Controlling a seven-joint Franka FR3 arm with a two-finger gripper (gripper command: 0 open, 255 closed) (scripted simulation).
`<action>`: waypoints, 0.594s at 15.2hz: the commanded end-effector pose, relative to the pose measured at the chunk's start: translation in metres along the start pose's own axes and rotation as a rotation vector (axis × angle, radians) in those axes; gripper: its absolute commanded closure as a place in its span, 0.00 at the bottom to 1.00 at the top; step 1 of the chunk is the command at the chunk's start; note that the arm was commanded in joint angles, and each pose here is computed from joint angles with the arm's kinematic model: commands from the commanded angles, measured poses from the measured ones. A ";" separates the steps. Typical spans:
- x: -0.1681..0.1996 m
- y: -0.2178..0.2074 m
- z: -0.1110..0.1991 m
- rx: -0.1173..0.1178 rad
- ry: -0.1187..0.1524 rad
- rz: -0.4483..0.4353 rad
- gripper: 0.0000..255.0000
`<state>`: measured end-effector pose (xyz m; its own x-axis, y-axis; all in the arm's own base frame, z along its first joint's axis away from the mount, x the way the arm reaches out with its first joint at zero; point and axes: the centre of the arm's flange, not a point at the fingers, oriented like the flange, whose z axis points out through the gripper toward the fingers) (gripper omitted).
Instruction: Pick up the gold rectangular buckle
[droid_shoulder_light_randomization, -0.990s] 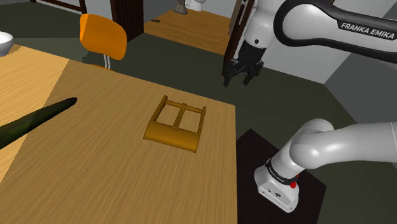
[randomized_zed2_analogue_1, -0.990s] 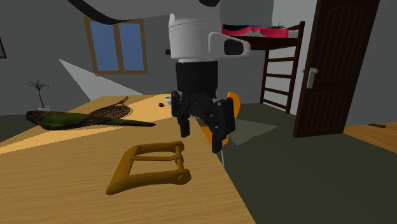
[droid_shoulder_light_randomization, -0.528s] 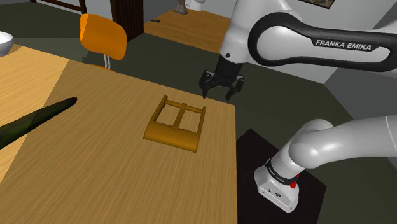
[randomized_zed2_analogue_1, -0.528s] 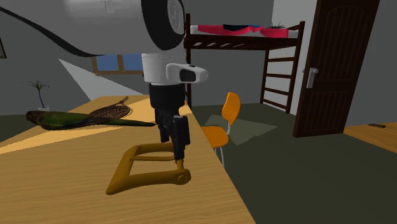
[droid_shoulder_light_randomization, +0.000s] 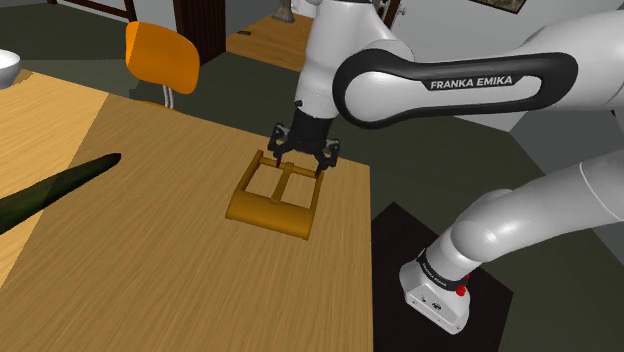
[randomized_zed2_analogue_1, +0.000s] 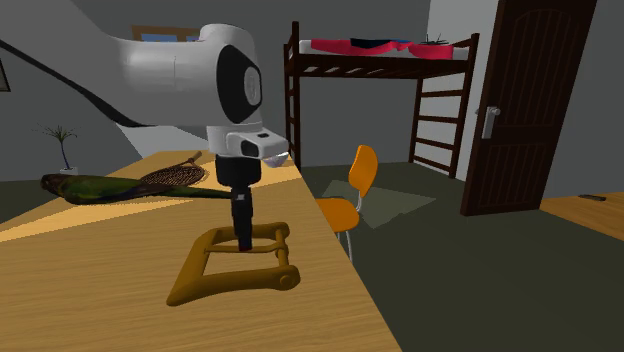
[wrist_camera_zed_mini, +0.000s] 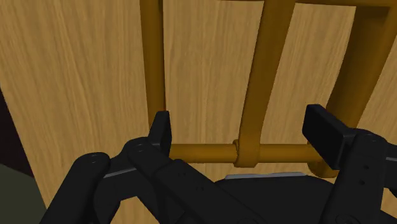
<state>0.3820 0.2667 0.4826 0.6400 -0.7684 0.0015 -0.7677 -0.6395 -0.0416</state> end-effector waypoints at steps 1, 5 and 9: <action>-0.005 -0.024 0.010 0.006 -0.007 0.071 0.00; -0.006 -0.027 0.028 0.007 -0.008 0.083 0.00; -0.006 -0.026 0.052 0.007 -0.008 0.083 0.00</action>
<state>0.3997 0.2890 0.4403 0.5743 -0.8186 -0.0101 -0.8180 -0.5733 -0.0478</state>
